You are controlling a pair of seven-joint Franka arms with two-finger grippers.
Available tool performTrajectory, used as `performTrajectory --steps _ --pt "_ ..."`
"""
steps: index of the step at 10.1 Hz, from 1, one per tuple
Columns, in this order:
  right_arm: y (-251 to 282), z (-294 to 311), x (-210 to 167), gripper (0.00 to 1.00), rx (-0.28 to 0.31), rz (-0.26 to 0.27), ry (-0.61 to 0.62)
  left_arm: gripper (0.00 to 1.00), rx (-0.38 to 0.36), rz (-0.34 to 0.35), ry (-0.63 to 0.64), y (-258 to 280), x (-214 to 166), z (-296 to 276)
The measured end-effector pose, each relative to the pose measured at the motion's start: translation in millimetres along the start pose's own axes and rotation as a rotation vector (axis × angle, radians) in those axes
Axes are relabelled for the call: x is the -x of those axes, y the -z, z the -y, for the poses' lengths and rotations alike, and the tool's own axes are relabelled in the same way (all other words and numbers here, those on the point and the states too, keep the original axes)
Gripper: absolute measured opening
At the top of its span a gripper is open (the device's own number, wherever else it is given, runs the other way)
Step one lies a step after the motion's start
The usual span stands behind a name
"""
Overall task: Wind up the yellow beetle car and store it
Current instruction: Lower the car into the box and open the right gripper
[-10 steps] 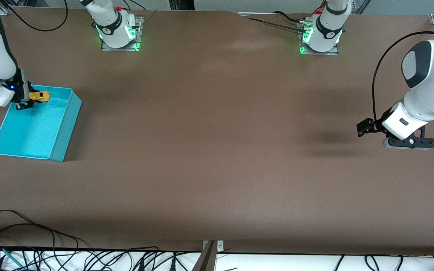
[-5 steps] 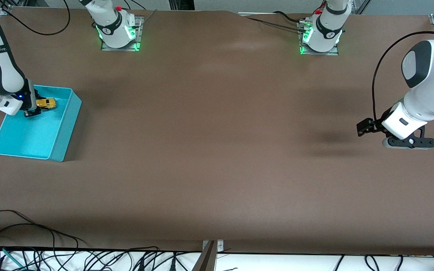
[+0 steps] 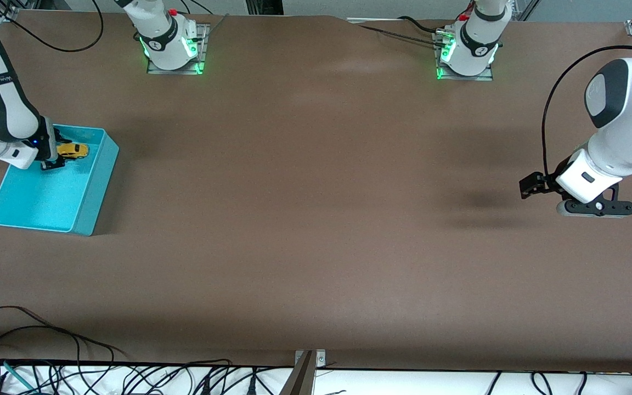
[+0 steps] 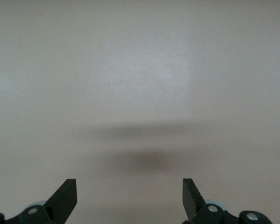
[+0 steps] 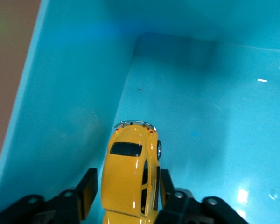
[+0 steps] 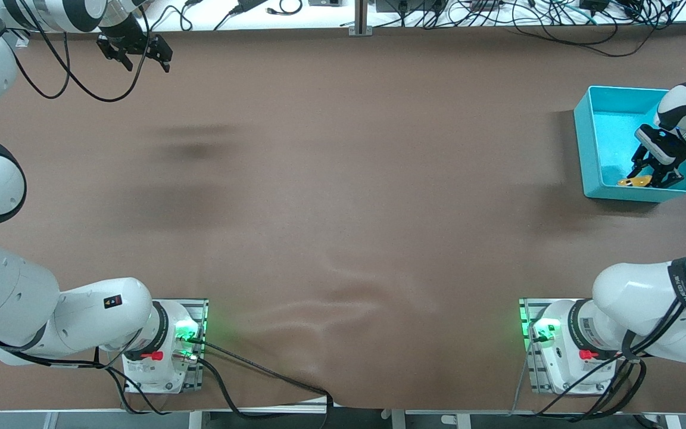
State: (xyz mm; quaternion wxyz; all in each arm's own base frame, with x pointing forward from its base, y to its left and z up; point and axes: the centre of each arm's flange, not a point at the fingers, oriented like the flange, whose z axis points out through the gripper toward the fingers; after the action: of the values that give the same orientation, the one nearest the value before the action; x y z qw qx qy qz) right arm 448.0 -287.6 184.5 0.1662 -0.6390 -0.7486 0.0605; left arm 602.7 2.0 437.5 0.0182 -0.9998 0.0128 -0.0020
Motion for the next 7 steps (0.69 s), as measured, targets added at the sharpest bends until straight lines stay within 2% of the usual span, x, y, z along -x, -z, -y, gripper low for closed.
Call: performTrajectory --steps 2,5,7 --pt "13 2 0 0.99 -0.010 -0.007 -0.003 1.00 0.000 0.000 0.000 0 0 0" --pt "60 3 -12 1.00 0.041 0.005 -0.055 1.00 0.000 0.000 0.000 0 0 0" --pt "105 -14 -46 1.00 0.067 0.021 -0.180 1.00 0.000 0.001 0.000 0 0 0"
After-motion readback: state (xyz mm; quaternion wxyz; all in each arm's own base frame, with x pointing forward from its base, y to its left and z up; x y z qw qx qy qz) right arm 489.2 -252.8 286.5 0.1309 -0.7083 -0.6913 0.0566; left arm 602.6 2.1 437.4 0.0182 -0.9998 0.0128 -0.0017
